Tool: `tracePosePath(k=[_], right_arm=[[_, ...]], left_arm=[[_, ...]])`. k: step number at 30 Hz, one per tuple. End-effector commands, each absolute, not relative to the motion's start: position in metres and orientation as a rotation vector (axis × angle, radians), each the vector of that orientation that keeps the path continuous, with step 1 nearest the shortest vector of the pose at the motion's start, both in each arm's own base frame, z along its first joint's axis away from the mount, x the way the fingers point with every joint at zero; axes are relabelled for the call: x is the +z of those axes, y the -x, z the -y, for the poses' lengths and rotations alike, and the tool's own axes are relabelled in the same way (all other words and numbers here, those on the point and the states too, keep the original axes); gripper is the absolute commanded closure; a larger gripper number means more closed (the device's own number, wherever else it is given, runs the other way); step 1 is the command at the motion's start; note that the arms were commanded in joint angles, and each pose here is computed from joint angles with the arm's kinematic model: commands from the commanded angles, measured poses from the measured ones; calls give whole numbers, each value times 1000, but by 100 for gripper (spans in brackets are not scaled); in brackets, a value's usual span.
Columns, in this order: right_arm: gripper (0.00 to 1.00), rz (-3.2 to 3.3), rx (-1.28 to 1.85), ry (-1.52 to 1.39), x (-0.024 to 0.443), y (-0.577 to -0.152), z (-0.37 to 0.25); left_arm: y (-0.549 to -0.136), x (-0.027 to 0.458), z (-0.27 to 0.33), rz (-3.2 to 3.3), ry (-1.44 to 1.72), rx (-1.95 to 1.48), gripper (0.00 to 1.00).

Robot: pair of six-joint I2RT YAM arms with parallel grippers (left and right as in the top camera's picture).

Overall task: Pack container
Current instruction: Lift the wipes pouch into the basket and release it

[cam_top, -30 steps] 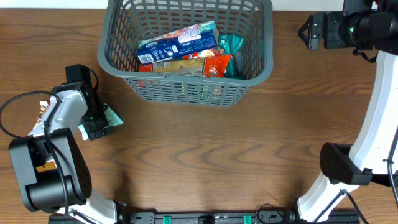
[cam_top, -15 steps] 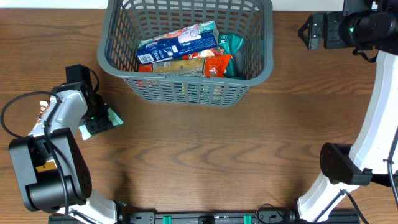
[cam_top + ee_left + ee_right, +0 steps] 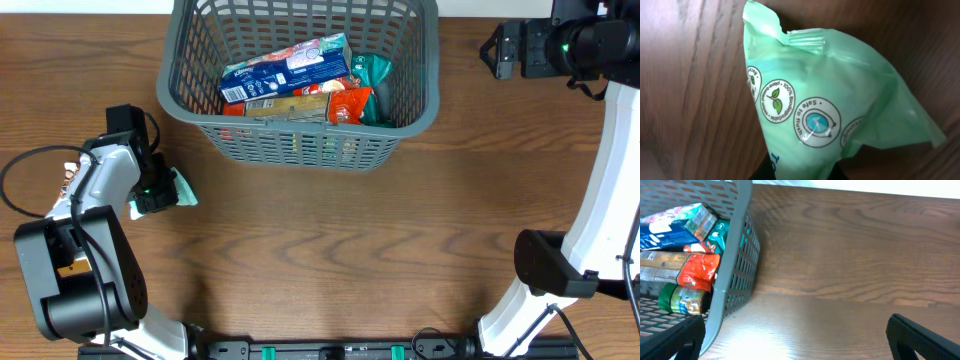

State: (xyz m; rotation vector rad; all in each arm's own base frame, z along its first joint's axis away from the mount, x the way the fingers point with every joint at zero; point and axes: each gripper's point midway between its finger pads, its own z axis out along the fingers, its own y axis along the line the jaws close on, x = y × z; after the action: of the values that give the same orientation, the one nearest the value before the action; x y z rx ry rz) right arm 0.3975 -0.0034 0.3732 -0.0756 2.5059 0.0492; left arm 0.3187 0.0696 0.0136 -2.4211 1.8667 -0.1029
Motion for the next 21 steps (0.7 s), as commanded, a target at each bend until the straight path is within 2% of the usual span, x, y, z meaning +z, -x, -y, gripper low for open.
tracePosePath(k=[1,8,12,21], right_arm=[[1,-2485,51,77,380,-394,5],[1,-2485,51,77,380,-394,5],[1,-2485,51,77,380,-394,5],[1,-2485,51,78,380,-394,5]], left_arm=[[-321,12,-73,-2072,2218,-84,94],[-355,54,-84,-2349,1625,-113,95],[-365,111,-78,-2413,1253,-180,94],[-355,272,-70,-2119,750,-201,94]])
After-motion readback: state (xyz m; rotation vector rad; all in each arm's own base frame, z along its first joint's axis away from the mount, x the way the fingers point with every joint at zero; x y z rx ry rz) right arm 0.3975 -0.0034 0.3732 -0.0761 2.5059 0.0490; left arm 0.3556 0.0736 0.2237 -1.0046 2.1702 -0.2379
